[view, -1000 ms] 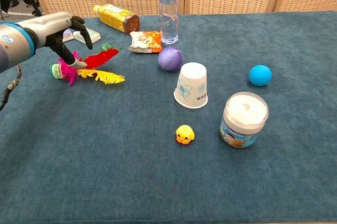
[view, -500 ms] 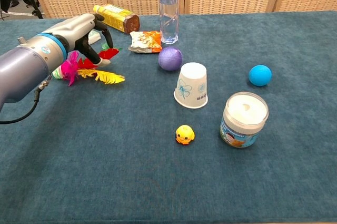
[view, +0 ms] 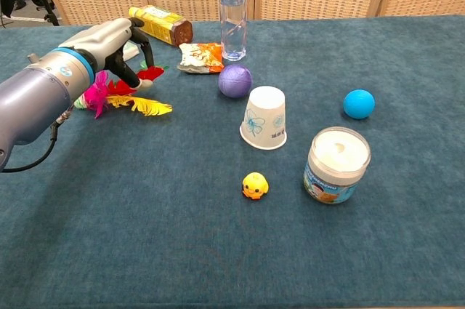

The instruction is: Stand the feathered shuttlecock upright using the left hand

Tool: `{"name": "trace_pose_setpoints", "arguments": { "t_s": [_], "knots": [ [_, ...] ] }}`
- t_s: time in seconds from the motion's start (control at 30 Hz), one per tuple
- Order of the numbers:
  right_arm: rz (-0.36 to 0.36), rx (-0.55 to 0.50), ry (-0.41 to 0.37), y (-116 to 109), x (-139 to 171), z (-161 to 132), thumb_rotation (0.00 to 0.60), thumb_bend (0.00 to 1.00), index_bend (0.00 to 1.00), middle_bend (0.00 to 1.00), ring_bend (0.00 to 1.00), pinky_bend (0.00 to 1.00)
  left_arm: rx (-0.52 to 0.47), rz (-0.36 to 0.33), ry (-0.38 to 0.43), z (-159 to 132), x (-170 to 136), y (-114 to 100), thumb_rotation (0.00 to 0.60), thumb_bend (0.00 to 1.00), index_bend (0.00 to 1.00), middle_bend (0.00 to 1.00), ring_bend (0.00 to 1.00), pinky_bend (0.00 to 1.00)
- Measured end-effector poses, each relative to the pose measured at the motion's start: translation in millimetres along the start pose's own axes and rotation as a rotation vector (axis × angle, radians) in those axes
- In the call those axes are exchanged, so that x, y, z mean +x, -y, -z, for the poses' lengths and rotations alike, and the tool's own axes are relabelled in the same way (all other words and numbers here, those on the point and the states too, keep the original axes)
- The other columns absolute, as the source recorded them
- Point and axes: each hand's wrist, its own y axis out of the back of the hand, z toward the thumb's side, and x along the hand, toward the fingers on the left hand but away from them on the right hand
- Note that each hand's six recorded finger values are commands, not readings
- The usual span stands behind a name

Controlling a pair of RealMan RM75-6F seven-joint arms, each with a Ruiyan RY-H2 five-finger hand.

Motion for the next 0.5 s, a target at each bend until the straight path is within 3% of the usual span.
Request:
{"name": "trace_pose_setpoints", "arguments": {
  "t_s": [0.5],
  "knots": [
    [0.004, 0.007, -0.004, 0, 0, -1, 0.6, 0.0, 0.0, 0.0, 0.0, 0.0, 0.004, -0.009, -0.02, 12, 2, 3, 0.6, 0.41, 0.66, 0.0, 0.0, 0.0]
  ]
}}
